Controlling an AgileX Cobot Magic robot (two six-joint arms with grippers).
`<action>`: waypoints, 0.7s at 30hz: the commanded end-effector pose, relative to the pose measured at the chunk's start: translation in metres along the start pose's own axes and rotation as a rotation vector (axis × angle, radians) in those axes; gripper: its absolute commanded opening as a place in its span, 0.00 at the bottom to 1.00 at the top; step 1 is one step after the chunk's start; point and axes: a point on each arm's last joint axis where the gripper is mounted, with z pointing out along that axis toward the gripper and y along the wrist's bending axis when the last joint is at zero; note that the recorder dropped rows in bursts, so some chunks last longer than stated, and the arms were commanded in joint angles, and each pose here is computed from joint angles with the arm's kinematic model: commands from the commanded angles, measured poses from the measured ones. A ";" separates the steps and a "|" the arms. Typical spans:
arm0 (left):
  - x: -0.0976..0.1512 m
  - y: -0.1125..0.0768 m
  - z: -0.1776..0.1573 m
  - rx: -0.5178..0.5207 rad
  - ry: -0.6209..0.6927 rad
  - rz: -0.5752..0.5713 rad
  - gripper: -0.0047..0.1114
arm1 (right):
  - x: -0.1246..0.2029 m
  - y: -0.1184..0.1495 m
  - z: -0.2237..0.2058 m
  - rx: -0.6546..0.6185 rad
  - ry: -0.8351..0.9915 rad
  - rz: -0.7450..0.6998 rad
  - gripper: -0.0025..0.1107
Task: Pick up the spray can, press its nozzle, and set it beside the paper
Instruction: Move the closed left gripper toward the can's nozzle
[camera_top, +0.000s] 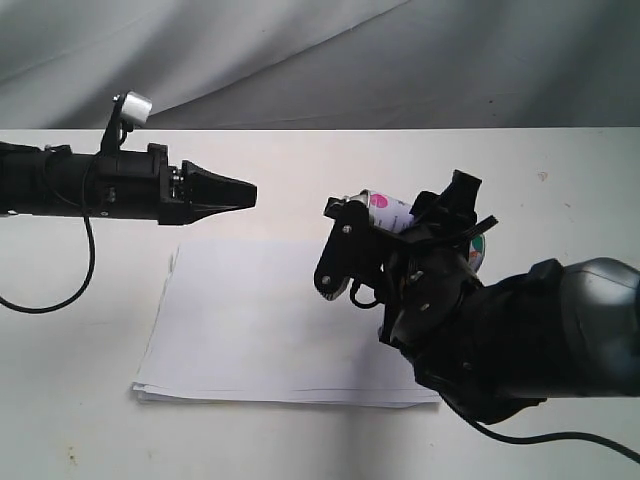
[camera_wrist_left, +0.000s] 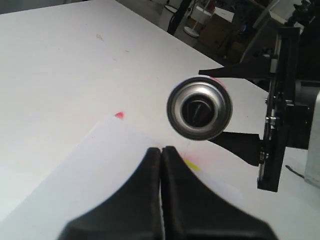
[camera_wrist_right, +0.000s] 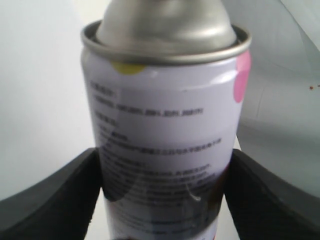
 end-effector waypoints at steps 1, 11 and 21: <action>-0.008 -0.009 0.014 0.055 0.011 0.101 0.04 | -0.004 -0.008 -0.002 0.056 -0.020 -0.019 0.02; -0.030 -0.029 0.046 0.159 0.078 0.286 0.04 | -0.004 -0.008 -0.002 0.056 -0.020 -0.037 0.02; -0.027 -0.026 0.051 0.106 0.120 0.374 0.04 | -0.004 -0.008 -0.002 0.056 -0.020 -0.041 0.02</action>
